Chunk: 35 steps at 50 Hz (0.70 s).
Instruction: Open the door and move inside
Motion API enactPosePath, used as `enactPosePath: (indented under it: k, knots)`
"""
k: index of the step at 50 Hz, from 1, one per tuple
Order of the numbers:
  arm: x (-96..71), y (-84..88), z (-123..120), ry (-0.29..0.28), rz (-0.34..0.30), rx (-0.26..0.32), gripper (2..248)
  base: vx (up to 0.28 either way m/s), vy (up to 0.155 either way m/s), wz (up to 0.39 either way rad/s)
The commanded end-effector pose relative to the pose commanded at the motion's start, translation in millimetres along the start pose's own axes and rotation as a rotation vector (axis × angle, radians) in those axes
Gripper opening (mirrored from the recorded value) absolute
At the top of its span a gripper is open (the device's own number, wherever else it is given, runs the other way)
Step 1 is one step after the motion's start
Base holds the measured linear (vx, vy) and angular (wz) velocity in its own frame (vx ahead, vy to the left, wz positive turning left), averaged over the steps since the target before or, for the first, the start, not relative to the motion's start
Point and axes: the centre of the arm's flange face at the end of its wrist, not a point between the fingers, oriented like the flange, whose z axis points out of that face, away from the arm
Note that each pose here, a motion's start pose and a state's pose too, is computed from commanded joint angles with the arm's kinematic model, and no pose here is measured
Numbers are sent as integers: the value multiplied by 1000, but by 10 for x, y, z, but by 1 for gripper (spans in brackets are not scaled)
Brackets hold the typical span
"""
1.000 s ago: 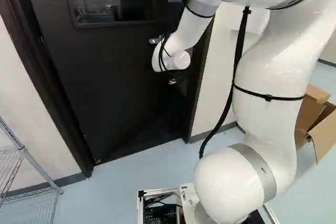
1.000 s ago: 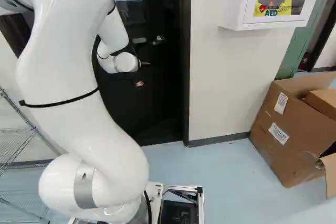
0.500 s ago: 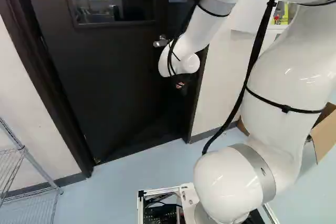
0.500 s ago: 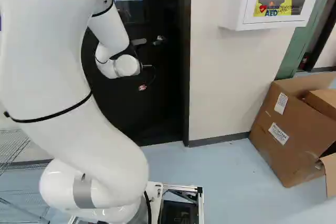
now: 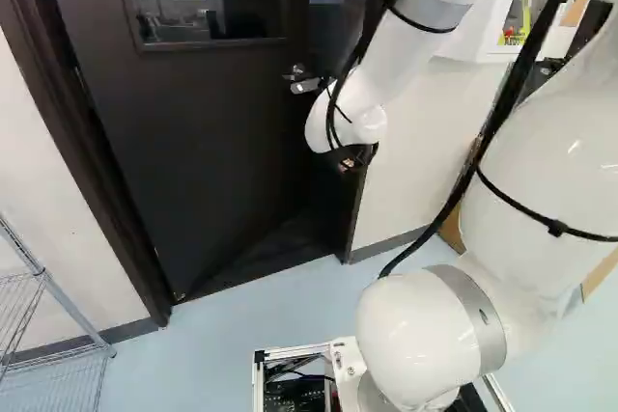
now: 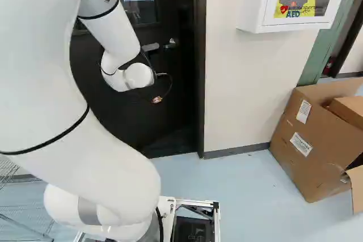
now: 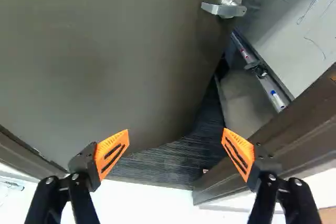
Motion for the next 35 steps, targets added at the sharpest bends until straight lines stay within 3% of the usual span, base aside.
enactPosePath:
  k: [13,35]
  knots:
    - [-115,80,-190,-3,2,-23,247,0,0,0]
    - [-133,93,-217,-4,5,-28,247,0,0,0]
